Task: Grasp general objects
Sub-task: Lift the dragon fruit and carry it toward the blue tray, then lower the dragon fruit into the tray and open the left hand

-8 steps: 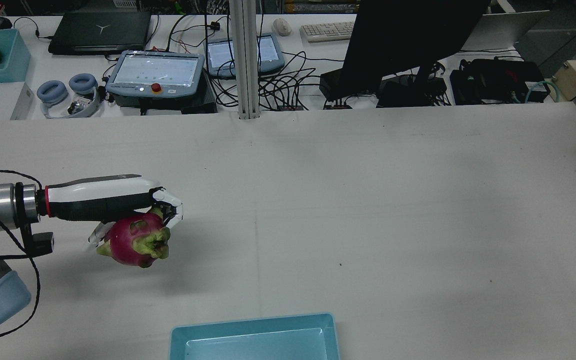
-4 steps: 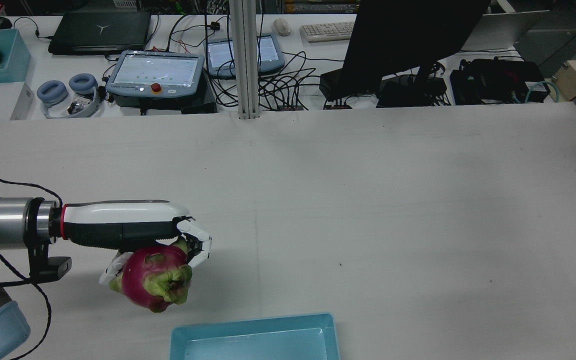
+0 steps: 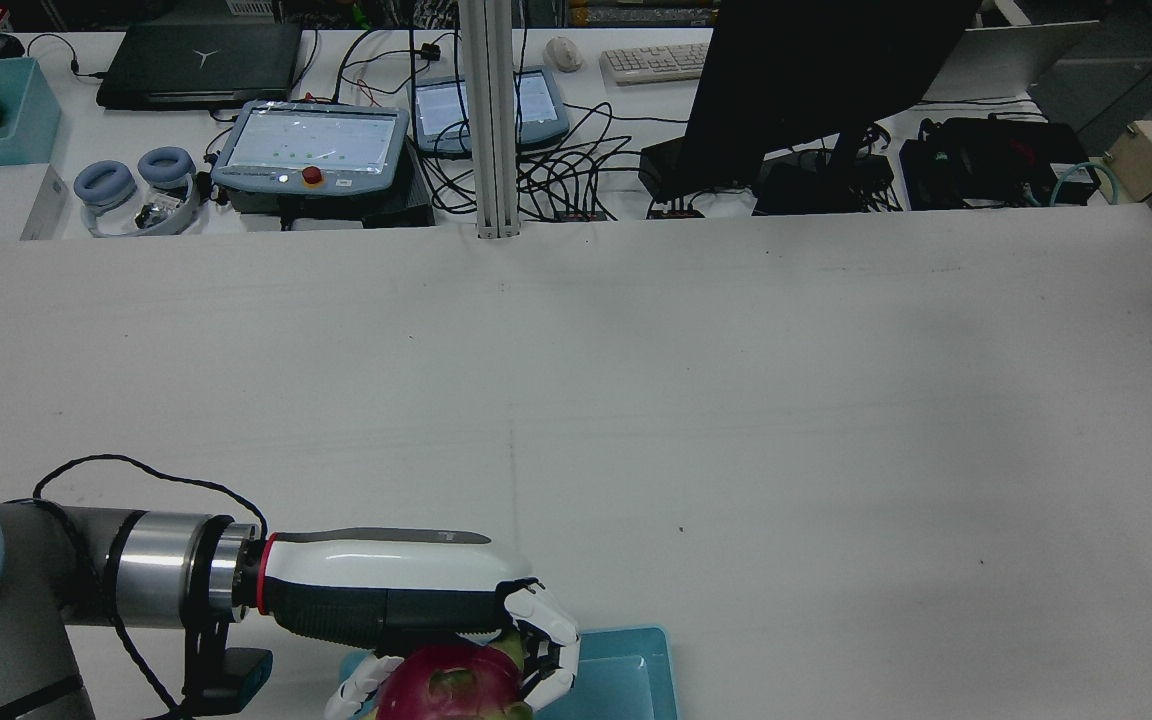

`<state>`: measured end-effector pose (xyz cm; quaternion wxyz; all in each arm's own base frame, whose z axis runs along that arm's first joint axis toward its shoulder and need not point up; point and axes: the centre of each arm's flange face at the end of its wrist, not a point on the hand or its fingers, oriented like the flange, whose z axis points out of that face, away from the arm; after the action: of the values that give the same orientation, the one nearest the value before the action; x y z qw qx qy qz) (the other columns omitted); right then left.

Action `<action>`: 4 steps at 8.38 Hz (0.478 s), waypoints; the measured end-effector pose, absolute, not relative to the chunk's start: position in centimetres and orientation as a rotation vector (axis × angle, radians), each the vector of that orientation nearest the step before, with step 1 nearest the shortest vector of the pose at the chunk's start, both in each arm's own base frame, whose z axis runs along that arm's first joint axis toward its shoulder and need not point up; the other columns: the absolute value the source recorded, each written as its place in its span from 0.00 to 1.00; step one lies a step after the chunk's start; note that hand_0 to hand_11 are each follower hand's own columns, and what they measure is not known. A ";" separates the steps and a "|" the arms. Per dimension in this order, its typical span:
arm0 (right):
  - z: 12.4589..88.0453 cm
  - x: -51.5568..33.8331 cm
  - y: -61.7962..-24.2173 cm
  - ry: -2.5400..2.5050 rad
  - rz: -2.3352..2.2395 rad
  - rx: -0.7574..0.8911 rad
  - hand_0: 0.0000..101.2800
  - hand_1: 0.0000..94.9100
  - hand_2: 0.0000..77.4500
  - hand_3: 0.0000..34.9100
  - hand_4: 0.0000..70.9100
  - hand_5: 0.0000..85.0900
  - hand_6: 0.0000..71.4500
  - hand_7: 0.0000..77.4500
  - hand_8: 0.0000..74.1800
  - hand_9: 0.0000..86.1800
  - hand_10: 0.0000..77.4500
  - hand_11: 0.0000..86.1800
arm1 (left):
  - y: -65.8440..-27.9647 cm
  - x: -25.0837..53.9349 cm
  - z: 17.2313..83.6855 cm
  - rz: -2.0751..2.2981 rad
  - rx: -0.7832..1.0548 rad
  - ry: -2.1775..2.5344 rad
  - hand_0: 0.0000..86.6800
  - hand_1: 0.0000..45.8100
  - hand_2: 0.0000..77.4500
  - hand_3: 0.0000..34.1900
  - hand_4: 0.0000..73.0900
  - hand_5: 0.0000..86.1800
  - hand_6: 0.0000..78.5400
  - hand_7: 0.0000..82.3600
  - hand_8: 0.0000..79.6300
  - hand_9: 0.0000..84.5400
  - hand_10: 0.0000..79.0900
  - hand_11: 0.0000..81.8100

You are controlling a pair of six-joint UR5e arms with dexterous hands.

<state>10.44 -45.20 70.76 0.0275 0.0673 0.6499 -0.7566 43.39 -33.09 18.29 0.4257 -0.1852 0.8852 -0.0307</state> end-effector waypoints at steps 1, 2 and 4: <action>70.8 10.4 -45.2 2.006 -2.337 0.207 0.00 1.00 1.00 0.00 0.00 0.00 0.00 0.00 0.00 0.01 0.00 0.01 | -32.1 44.3 17.1 -0.061 -0.488 2.225 0.92 0.00 0.06 0.00 0.26 0.76 0.53 0.79 0.68 0.58 0.42 0.85; 70.8 10.4 -45.1 2.006 -2.337 0.206 0.00 1.00 1.00 0.00 0.00 0.00 0.00 0.00 0.00 0.01 0.00 0.01 | -31.5 45.0 16.5 -0.040 -0.509 2.245 0.92 0.00 0.06 0.00 0.26 0.76 0.53 0.79 0.68 0.58 0.42 0.85; 70.8 10.4 -45.2 2.006 -2.337 0.207 0.00 1.00 1.00 0.00 0.00 0.00 0.00 0.00 0.00 0.01 0.00 0.01 | -31.2 45.5 16.9 -0.006 -0.528 2.275 0.92 0.00 0.06 0.01 0.27 0.76 0.53 0.79 0.68 0.58 0.42 0.84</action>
<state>10.44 -45.16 70.78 0.0275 0.0672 0.6496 -0.7568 45.55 -31.21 16.90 0.3921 -0.2079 0.8961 -0.0024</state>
